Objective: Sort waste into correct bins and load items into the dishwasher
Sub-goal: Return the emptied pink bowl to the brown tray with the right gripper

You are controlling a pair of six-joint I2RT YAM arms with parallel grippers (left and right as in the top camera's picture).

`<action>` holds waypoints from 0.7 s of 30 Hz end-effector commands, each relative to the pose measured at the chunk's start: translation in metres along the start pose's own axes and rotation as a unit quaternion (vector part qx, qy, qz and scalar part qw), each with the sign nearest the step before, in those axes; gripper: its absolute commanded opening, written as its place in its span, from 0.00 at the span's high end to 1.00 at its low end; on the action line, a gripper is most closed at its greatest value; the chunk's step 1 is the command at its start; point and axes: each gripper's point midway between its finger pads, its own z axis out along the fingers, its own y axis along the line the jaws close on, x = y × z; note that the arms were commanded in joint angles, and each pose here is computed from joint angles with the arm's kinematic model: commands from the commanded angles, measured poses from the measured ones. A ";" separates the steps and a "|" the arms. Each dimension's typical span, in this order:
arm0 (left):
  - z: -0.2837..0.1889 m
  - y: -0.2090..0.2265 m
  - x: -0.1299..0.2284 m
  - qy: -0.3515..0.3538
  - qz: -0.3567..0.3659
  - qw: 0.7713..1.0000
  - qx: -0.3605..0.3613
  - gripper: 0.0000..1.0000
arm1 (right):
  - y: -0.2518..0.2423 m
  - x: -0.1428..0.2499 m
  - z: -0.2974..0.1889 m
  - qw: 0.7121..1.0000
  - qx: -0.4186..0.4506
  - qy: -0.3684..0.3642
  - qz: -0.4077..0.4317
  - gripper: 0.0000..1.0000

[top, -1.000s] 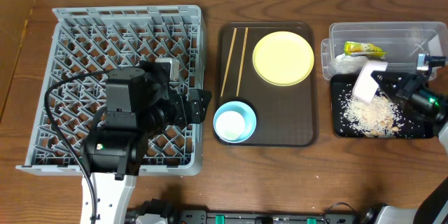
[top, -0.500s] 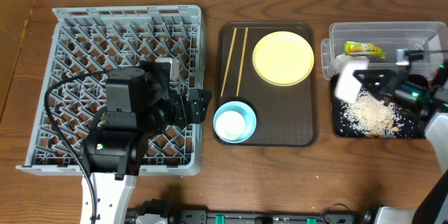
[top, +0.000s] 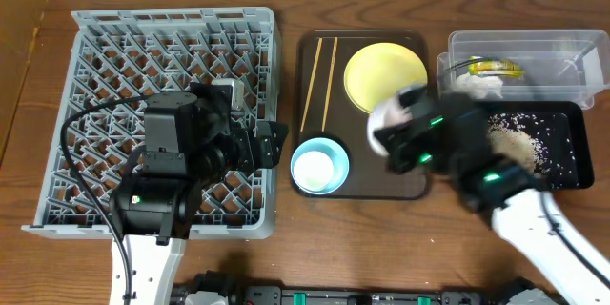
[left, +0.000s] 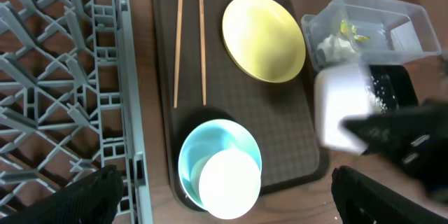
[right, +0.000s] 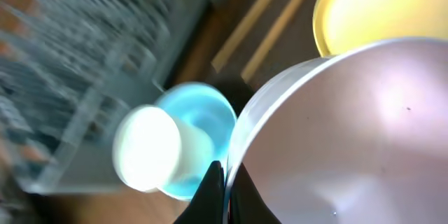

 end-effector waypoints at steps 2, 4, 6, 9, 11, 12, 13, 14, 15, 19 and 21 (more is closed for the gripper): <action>-0.004 -0.004 -0.005 -0.008 0.002 1.000 0.005 0.04 | -0.030 0.012 0.007 0.987 0.143 0.012 -0.078 0.99; -0.004 -0.004 -0.005 -0.008 0.002 1.000 0.005 0.04 | -0.031 0.027 0.010 0.986 0.144 0.041 -0.078 0.99; -0.004 -0.004 -0.005 -0.008 0.002 1.000 0.005 0.04 | -0.033 0.040 0.014 0.985 0.141 0.070 -0.076 0.99; -0.004 -0.004 -0.005 -0.008 0.002 1.000 0.005 0.04 | -0.033 0.055 0.023 0.983 0.128 0.104 -0.080 0.99; -0.004 -0.004 -0.005 -0.008 0.002 1.000 0.005 0.04 | -0.032 0.063 0.029 0.982 0.116 0.122 -0.083 0.99; -0.004 -0.004 -0.005 -0.008 0.002 1.000 0.005 0.04 | -0.032 0.067 0.032 0.982 0.113 0.129 -0.082 0.98; -0.004 -0.004 -0.005 -0.008 0.002 1.000 0.005 0.04 | -0.033 0.070 0.035 0.981 0.113 0.135 -0.081 0.96; -0.004 -0.004 -0.005 -0.008 0.002 1.000 0.005 0.04 | -0.032 0.072 0.037 0.981 0.110 0.139 -0.081 0.91; -0.004 -0.004 -0.005 -0.008 0.002 1.000 0.005 0.04 | -0.030 0.074 0.038 0.981 0.102 0.144 -0.085 0.82; -0.004 -0.004 -0.005 -0.008 0.002 1.000 0.005 0.04 | -0.007 0.062 0.033 0.984 0.055 0.145 -0.089 0.52; -0.004 -0.004 -0.005 -0.008 0.002 1.000 0.005 0.04 | 0.007 0.046 0.027 0.986 0.037 0.135 -0.089 0.49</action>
